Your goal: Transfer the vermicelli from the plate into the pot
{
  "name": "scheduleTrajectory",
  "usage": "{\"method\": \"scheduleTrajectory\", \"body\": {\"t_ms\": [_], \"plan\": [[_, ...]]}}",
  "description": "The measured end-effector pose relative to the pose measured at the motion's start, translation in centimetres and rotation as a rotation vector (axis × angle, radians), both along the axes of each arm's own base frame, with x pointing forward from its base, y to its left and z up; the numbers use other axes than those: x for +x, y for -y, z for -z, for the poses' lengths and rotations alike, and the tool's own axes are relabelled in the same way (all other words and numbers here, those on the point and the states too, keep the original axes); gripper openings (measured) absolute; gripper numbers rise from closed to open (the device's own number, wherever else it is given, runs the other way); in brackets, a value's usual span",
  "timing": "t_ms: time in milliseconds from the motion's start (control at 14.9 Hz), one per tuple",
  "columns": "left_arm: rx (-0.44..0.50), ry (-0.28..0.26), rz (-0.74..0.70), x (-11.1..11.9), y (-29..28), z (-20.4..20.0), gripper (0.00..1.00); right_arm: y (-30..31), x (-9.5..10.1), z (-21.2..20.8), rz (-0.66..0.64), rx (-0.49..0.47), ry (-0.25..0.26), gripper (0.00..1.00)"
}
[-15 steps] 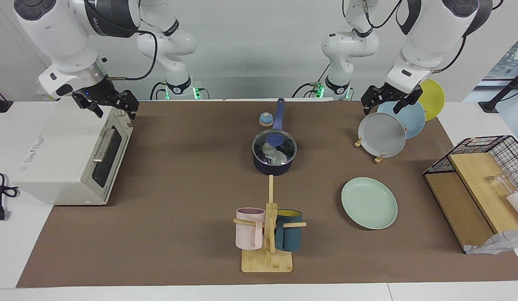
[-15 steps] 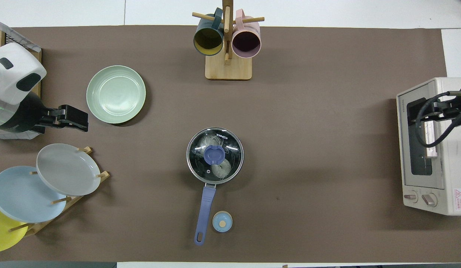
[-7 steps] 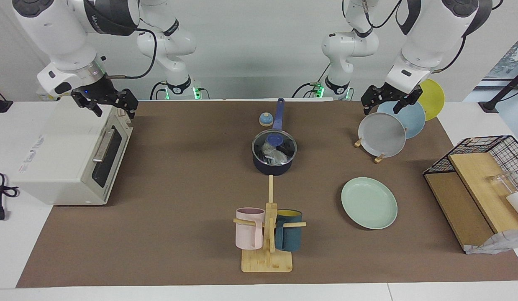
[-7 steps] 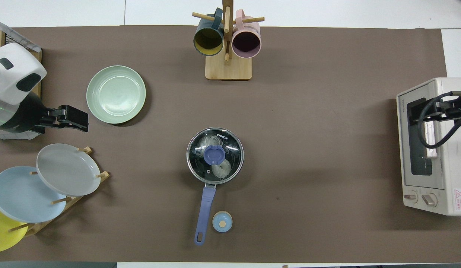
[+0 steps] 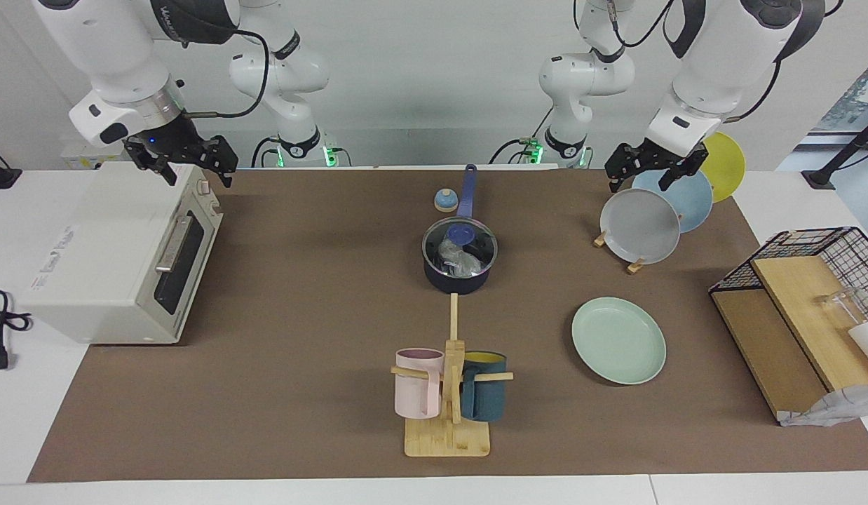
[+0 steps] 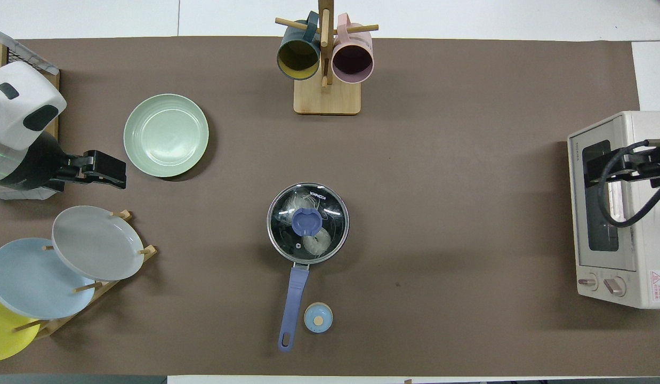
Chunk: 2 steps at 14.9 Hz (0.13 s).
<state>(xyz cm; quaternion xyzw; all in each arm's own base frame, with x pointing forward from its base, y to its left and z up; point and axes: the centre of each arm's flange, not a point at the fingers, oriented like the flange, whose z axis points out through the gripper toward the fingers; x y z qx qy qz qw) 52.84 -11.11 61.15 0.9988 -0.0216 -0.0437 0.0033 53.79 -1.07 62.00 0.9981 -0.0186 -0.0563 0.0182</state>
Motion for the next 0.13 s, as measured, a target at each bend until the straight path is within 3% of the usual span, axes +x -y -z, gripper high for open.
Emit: {"method": "scheduleTrajectory", "body": {"t_ms": [134], "plan": [[0.000,0.000,0.000,0.00,0.00,0.00,1.00,0.01,0.00,0.00,0.000,0.000,0.000,1.00]]}}
